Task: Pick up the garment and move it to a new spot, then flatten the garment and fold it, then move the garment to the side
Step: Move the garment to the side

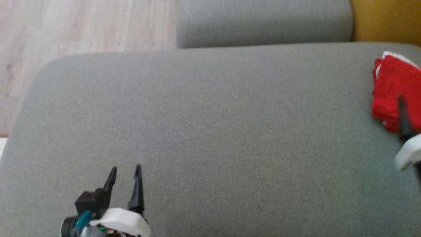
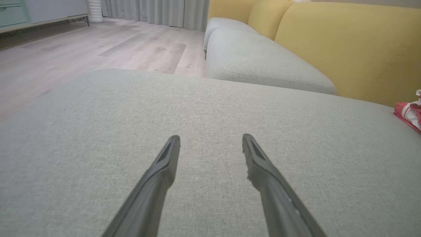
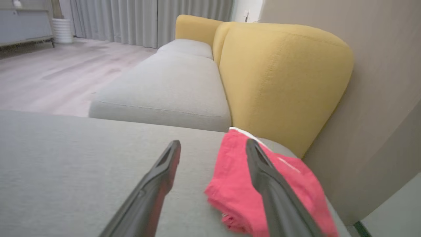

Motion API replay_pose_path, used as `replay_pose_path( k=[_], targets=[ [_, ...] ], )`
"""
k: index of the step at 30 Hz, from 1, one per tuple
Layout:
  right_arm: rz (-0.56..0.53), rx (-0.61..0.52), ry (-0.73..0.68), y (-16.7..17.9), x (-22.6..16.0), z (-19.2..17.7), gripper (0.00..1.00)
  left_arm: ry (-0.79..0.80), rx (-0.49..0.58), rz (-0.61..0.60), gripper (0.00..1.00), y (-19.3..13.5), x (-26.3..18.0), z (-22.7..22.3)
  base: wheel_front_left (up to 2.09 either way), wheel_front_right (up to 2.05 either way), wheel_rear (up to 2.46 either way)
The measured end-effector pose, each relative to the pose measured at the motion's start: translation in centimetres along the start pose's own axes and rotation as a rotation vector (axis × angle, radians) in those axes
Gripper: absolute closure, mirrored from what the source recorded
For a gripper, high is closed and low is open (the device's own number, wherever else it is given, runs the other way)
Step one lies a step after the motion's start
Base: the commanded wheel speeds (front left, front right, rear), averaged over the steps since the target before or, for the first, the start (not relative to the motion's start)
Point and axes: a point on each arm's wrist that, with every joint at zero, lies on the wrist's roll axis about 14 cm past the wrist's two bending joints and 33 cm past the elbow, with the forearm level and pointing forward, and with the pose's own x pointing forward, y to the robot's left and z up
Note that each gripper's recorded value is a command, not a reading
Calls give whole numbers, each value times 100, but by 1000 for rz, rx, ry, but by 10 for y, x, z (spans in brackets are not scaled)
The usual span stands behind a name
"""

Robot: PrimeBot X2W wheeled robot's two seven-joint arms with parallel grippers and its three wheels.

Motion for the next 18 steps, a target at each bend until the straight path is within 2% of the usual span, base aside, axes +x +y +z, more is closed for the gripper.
replay_pose_path(
  k=[5, 8, 12, 18],
  targets=[
    [69, 81, -72, 51, -34, 2, 0, -1, -6, 37, 0, 12, -10, -1, 0, 0, 0],
    [81, 142, -78, 75, -54, -16, 0, 8, -8, 44, 0, 17, -12, -4, 0, 0, 0],
    [84, 165, -68, 92, -75, -41, 0, 7, -17, 22, 0, 13, -13, -4, 0, 0, 0],
    [50, 182, -32, 96, -96, -76, 0, -4, -16, -8, 0, 6, -10, -1, 0, 0, 0]
  ],
)
